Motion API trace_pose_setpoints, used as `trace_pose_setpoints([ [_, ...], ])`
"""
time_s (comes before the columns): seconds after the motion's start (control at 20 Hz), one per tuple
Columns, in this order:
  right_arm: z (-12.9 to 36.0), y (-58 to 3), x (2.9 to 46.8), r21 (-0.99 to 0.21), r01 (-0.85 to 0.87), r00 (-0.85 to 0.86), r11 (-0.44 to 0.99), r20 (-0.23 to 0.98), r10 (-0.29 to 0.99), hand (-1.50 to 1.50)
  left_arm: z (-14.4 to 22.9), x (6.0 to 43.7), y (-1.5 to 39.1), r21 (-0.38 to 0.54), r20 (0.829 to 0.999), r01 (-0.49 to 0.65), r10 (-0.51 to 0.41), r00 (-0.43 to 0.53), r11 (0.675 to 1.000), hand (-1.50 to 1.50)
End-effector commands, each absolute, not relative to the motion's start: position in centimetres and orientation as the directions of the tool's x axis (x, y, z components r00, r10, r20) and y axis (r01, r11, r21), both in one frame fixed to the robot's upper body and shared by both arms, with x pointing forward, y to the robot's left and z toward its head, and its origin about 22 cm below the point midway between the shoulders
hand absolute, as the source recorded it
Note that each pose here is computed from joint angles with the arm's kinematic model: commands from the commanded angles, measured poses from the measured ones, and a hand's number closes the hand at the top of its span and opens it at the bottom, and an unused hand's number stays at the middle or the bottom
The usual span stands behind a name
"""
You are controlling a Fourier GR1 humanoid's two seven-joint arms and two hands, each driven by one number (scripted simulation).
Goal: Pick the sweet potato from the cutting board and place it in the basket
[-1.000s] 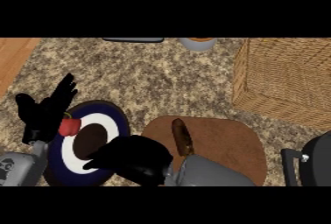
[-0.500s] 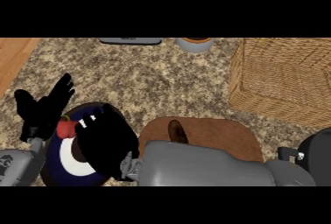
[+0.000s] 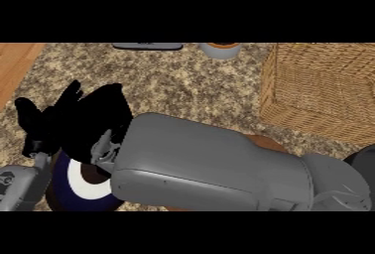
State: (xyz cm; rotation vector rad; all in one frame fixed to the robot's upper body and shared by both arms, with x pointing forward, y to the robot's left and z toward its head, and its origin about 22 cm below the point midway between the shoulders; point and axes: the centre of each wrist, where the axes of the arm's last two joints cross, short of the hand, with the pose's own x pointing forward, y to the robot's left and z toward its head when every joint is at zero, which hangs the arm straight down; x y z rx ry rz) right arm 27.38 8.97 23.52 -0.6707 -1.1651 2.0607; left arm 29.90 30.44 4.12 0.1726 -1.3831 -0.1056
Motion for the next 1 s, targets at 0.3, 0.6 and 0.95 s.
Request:
trace_pose_setpoints([
  [0.3,26.8,6.5,27.9,-0.818,-0.44,-0.635,-0.37,-0.007,0.772,-1.5,0.9,28.2,31.4,0.186,0.965,-0.072,-0.169,0.2,0.98,0.0],
  [0.6,27.6,3.3,27.3,-0.859,-0.444,-0.631,-0.255,0.098,0.769,-1.5,3.3,28.8,31.7,0.168,0.967,-0.06,-0.152,0.205,0.984,0.0],
  [0.95,21.1,0.0,26.7,-0.858,-0.455,-0.627,-0.24,0.118,0.77,-1.5,3.1,28.3,32.7,0.191,0.965,-0.07,-0.174,0.196,0.979,0.0],
])
